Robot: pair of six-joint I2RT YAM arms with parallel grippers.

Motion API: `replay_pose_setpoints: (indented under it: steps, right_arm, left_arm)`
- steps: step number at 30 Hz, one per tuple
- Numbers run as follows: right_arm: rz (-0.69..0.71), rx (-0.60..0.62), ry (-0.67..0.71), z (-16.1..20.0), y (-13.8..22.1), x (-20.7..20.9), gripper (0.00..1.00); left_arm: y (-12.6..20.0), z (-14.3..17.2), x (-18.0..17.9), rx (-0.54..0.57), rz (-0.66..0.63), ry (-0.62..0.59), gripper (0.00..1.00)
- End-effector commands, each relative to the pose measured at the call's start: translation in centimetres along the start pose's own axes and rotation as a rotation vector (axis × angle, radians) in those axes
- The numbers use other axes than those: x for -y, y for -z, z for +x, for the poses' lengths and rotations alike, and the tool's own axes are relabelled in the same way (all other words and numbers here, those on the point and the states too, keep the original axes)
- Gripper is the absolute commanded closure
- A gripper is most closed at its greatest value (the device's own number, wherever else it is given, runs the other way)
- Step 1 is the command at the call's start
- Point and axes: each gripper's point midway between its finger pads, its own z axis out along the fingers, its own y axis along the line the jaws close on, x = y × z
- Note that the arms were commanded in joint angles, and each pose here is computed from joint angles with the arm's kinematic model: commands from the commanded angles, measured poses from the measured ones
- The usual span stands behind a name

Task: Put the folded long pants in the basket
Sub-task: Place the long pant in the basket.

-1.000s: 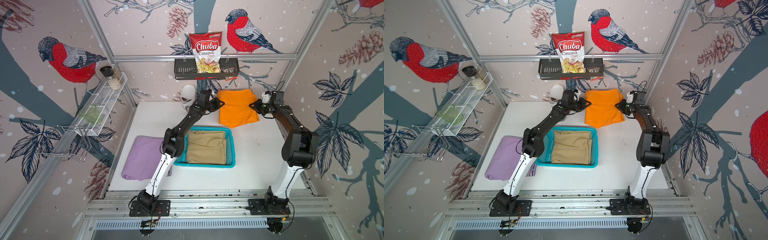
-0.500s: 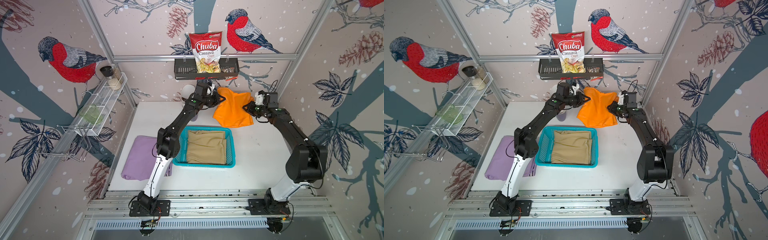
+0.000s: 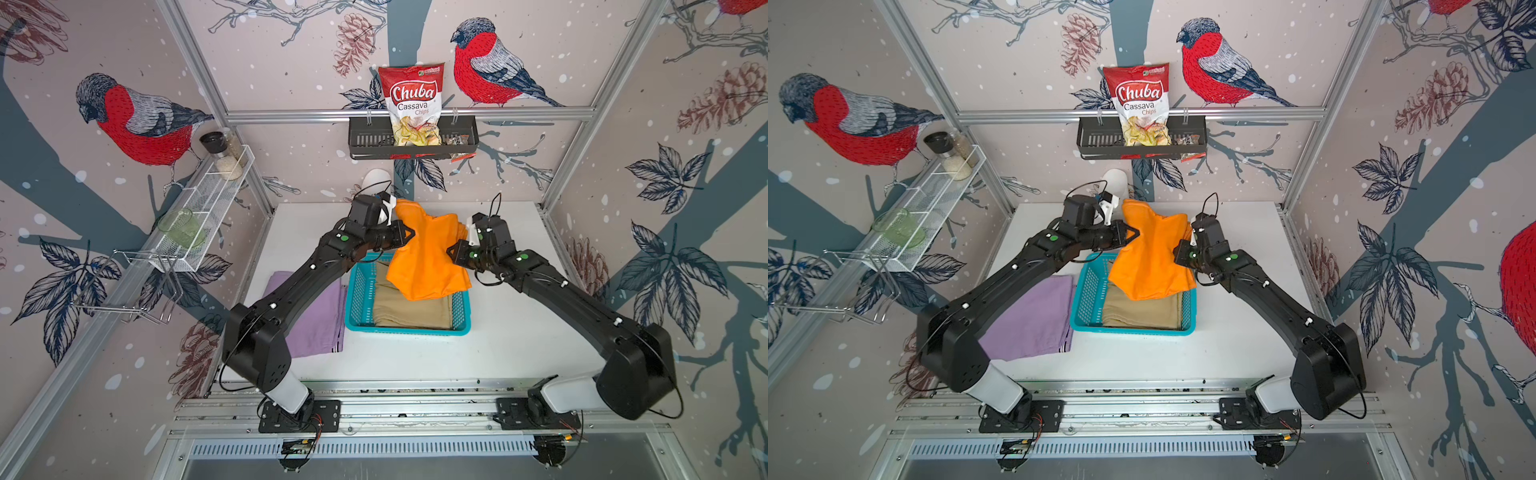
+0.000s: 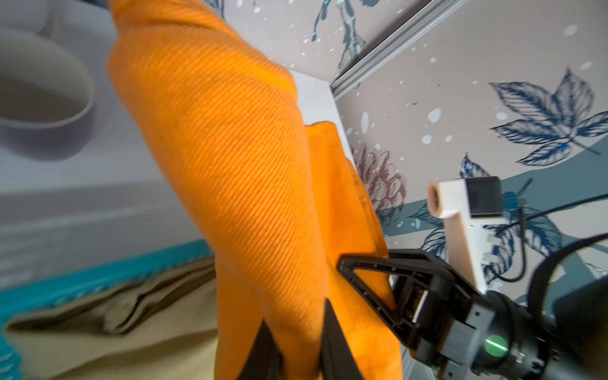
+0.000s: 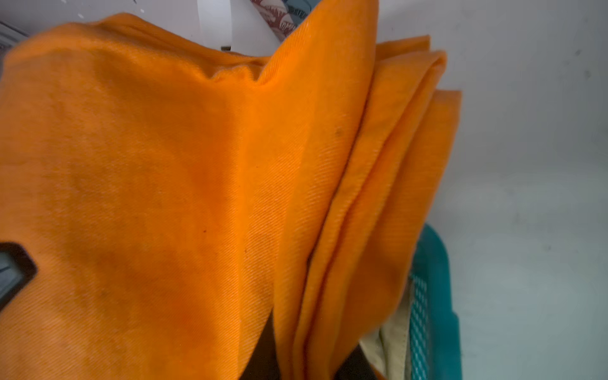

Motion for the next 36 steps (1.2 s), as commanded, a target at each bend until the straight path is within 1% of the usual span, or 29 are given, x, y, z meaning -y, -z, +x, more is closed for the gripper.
replay_pose_setpoints:
  steps: [1, 5, 10, 15, 17, 18, 21, 24, 26, 29, 34, 35, 36]
  right_arm:
    - [-0.026, 0.059, -0.095, 1.0, 0.1, -0.8, 1.00]
    - [-0.041, 0.028, -0.129, 4.3, -0.2, -1.7, 1.00]
    - [-0.022, -0.034, -0.155, 7.2, -1.5, -1.7, 1.00]
    - [0.044, -0.061, -0.221, 9.0, -2.8, 0.3, 1.00]
    - [0.079, -0.062, -0.259, 9.8, -3.2, 1.6, 1.00]
    - [0.094, -0.064, -0.274, 10.1, -3.3, 2.1, 1.00]
    - [0.126, -0.077, -0.310, 11.2, -3.8, 3.4, 1.00]
    - [0.136, -0.126, -0.316, 12.6, -4.7, 4.0, 1.00]
    - [0.167, -0.165, -0.324, 13.6, -5.4, 4.6, 1.00]
    - [0.194, -0.194, -0.329, 14.3, -5.8, 5.0, 1.00]
    - [0.240, -0.162, -0.302, 13.3, -5.5, 5.4, 1.00]
    - [0.247, -0.148, -0.293, 13.0, -5.2, 5.4, 0.96]
    - [0.251, -0.134, -0.281, 12.6, -5.0, 5.3, 0.85]
  left_arm:
    - [1.8, 0.7, -1.1, 0.069, -0.035, -0.042, 1.00]
    - [3.0, 4.0, -4.0, 0.059, -0.106, -0.004, 1.00]
    - [2.9, 5.8, -6.4, 0.021, -0.181, -0.028, 1.00]
    - [0.8, 7.6, -9.4, -0.052, -0.248, -0.023, 1.00]
    - [0.1, 8.3, -10.8, -0.070, -0.291, -0.021, 1.00]
    - [-0.1, 9.1, -11.9, -0.087, -0.319, -0.017, 1.00]
    - [-0.4, 10.2, -14.0, -0.112, -0.381, -0.009, 1.00]
    - [-0.4, 10.9, -15.6, -0.124, -0.437, -0.015, 1.00]
    - [-0.4, 11.4, -16.8, -0.143, -0.484, -0.021, 1.00]
    - [-0.8, 12.2, -17.7, -0.175, -0.510, -0.020, 1.00]
    - [-1.3, 12.5, -18.0, -0.186, -0.513, -0.004, 1.00]
    - [-1.3, 12.3, -17.8, -0.182, -0.511, -0.005, 1.00]
    - [-1.2, 12.1, -17.7, -0.177, -0.509, -0.005, 1.00]
